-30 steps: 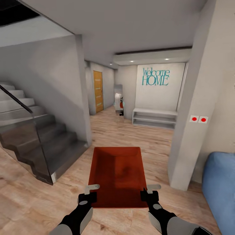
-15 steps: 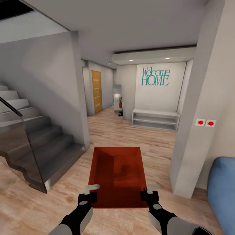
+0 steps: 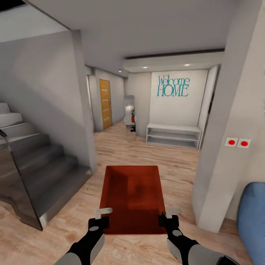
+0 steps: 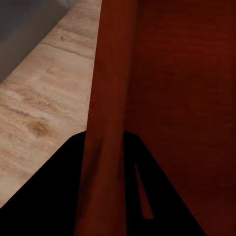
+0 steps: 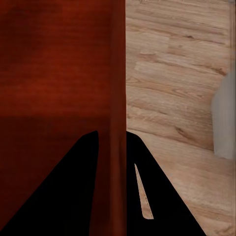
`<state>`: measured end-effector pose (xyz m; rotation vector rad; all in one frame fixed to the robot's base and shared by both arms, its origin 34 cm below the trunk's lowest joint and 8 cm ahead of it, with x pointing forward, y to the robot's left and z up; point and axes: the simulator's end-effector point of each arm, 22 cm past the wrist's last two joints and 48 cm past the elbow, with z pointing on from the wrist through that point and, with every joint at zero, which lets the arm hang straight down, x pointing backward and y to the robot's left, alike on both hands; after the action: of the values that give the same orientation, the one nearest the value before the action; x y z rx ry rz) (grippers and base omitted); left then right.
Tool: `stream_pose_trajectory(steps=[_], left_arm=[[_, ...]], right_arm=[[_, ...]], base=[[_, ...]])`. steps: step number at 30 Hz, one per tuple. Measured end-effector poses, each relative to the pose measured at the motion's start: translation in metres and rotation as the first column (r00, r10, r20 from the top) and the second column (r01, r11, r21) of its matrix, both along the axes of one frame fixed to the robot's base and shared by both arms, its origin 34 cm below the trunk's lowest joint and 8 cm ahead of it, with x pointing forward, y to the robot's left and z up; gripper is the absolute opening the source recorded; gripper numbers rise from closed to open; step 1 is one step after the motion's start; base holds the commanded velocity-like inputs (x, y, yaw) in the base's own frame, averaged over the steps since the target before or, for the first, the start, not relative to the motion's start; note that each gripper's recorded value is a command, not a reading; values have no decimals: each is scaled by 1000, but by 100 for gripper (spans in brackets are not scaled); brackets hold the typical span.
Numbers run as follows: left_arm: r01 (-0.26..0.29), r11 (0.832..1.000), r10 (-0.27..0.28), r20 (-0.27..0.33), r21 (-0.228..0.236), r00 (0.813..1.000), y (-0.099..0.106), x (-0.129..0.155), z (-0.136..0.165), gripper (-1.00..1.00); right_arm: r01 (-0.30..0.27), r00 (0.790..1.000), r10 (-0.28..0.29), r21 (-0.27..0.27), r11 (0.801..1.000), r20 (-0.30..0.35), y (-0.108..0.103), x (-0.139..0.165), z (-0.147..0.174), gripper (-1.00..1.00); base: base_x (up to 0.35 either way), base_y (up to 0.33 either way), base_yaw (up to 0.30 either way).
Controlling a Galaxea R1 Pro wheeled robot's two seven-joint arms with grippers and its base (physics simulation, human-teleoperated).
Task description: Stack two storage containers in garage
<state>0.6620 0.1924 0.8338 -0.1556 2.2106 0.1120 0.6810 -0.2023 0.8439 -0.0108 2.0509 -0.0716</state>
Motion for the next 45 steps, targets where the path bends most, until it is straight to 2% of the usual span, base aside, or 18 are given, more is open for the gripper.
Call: stream_pose_trajectory(steps=[45], left_arm=[[3, 1000, -3, -3, -1, 1000, 0, -1, -1, -100]], right_arm=[[-1, 1000, 1, 3, 1000, -4, 0, -1, -1, -100]], base=[[321, 0, -5]])
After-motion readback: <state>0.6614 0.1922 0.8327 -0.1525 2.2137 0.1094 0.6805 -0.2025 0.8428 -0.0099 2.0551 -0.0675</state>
